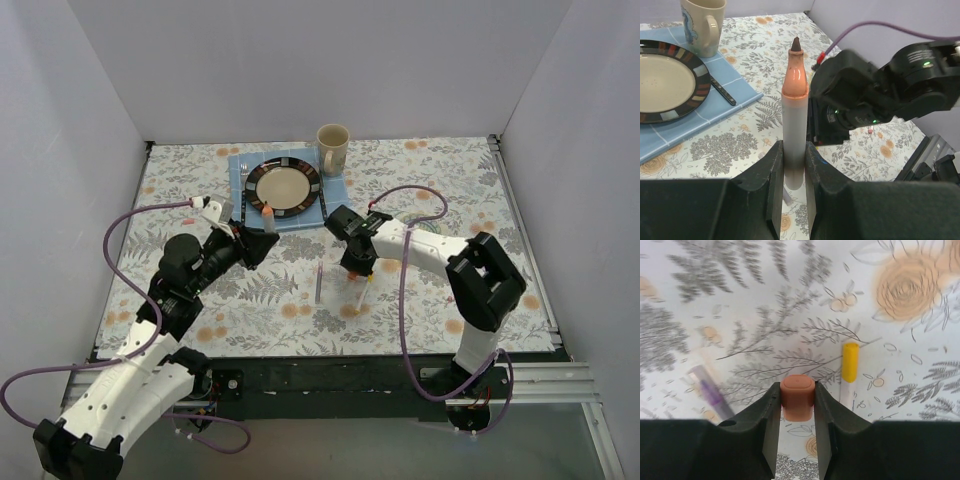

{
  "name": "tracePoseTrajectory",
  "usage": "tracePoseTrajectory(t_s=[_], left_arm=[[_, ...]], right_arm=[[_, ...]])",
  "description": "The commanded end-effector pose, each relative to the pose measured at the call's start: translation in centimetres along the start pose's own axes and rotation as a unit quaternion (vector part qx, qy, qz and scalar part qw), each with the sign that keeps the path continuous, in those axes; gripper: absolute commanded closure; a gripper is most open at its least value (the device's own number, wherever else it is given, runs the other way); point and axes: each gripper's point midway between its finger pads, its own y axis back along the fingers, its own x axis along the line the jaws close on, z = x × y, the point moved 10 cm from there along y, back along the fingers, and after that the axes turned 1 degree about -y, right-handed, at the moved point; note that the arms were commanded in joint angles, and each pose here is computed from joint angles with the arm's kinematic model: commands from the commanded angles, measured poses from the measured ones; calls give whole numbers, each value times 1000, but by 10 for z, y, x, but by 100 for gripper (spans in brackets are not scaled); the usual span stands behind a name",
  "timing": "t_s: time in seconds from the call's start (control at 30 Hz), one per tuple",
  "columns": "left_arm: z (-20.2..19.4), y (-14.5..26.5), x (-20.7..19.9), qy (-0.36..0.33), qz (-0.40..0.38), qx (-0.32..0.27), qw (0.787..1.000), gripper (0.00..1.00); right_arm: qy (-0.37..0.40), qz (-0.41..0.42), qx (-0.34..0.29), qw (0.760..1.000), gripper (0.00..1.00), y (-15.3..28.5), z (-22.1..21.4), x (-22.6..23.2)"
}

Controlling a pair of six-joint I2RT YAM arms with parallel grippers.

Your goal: Insert the pens into the pen caps

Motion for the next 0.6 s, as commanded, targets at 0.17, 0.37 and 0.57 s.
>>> tracePoseTrajectory(t_s=[0.17,0.37,0.57], left_arm=[[-9,-15,-4,10,-60,49,997,100],[-17,-25,-5,21,-97,88,991,100],[-20,-27,-6,25,-111,100,988,100]], right_arm=[[121,336,-193,914,99,123,56,10],[114,465,-244,844,99,196,75,16],[121,516,-256,808,99,222,78,37]])
